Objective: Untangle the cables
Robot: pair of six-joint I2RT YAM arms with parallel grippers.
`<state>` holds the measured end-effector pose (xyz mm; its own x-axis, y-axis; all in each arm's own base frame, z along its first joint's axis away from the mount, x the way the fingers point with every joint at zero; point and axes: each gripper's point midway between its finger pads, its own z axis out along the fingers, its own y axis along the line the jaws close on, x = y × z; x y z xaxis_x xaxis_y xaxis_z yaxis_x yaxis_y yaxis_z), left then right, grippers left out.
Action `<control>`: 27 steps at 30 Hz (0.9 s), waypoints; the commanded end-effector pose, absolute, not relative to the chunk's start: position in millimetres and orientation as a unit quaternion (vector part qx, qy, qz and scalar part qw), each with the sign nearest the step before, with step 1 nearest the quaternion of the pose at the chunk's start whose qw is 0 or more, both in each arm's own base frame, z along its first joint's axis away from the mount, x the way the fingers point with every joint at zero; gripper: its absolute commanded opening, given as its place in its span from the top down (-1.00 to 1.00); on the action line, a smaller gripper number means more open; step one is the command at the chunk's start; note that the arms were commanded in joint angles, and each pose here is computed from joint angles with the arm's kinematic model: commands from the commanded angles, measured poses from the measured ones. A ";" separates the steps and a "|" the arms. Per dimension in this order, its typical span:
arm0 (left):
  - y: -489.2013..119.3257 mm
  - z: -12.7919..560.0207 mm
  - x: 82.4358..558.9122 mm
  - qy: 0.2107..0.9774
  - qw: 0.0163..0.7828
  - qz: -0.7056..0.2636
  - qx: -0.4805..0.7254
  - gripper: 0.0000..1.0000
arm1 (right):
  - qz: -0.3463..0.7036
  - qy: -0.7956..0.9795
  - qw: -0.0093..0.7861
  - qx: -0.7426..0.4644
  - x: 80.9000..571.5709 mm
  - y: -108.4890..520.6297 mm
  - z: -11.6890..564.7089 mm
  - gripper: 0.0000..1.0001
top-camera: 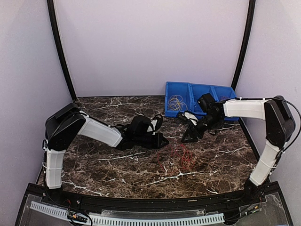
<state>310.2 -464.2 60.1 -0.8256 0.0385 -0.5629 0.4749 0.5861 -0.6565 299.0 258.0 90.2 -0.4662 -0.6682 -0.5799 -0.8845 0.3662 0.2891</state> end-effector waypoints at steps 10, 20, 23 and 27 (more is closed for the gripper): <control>-465.6 85.1 314.8 0.843 0.267 -0.447 0.139 0.76 | 0.255 0.834 0.121 -0.475 291.7 247.0 36.4 -0.53; -454.1 99.2 318.2 0.844 0.293 -0.431 0.132 0.48 | 0.252 0.837 0.101 -0.474 291.7 266.1 13.9 -0.29; -440.6 119.1 323.7 0.840 0.327 -0.416 0.120 0.45 | 0.254 0.828 0.092 -0.491 279.7 276.0 9.2 -0.23; -408.1 128.9 324.0 0.843 0.363 -0.383 0.098 0.44 | 0.241 0.818 0.093 -0.514 268.7 285.6 3.1 -0.04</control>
